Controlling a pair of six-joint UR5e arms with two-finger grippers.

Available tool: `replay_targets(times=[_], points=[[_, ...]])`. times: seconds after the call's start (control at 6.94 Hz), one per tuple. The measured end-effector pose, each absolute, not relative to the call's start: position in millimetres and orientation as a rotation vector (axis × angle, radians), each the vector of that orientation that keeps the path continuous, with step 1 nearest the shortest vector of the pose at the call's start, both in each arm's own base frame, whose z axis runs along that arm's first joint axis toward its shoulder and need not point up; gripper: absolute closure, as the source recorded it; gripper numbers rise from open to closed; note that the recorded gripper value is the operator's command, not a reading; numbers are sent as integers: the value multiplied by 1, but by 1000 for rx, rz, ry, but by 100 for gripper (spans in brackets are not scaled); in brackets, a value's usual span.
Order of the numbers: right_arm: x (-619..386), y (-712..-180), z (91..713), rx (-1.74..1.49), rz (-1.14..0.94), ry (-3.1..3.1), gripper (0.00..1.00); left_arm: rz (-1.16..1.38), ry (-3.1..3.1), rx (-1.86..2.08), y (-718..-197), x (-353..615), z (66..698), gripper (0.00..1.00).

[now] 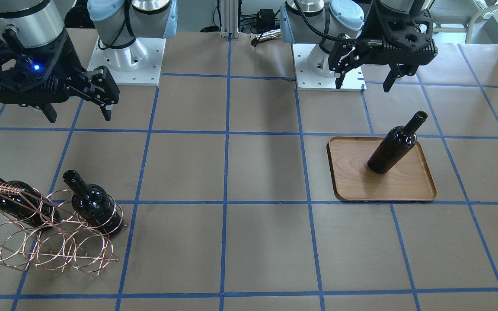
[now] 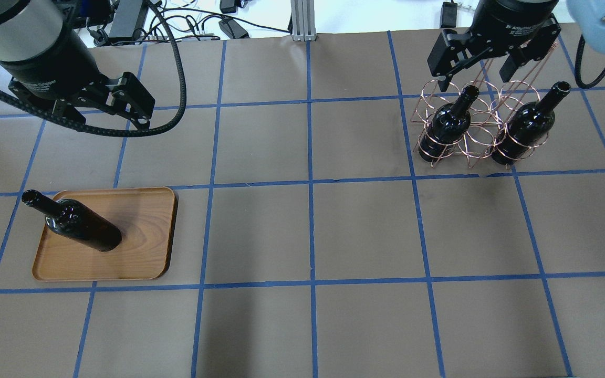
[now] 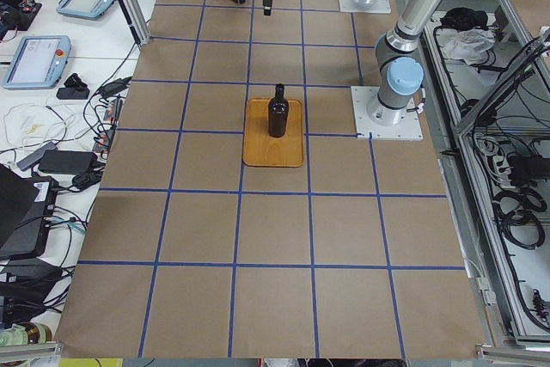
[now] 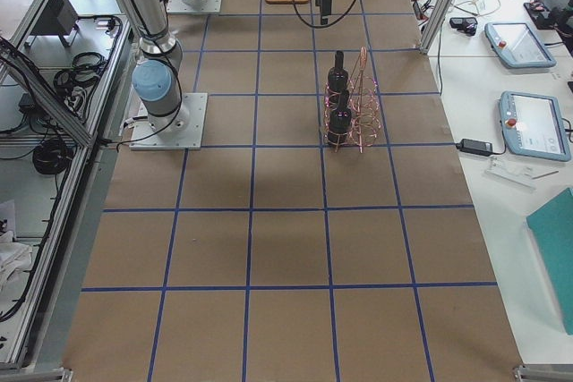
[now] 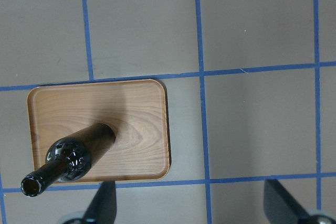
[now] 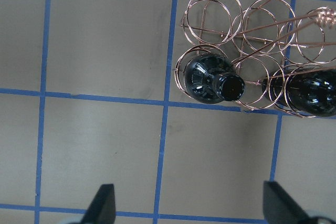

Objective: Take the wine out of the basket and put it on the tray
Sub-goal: 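Open the left gripper and lift it away from the tray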

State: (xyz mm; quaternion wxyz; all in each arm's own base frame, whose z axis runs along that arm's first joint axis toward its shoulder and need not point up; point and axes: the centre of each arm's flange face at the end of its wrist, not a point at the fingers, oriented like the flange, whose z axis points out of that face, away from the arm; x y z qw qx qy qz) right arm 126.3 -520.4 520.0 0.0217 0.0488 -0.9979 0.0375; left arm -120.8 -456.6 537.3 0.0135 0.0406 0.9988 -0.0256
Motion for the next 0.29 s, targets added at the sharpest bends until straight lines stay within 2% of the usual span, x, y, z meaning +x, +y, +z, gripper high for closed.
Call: replay_targets(times=[0.29], points=[[125,-521,520,148,116,-3094,0,-80,3120,138,-451,-122,539,0]])
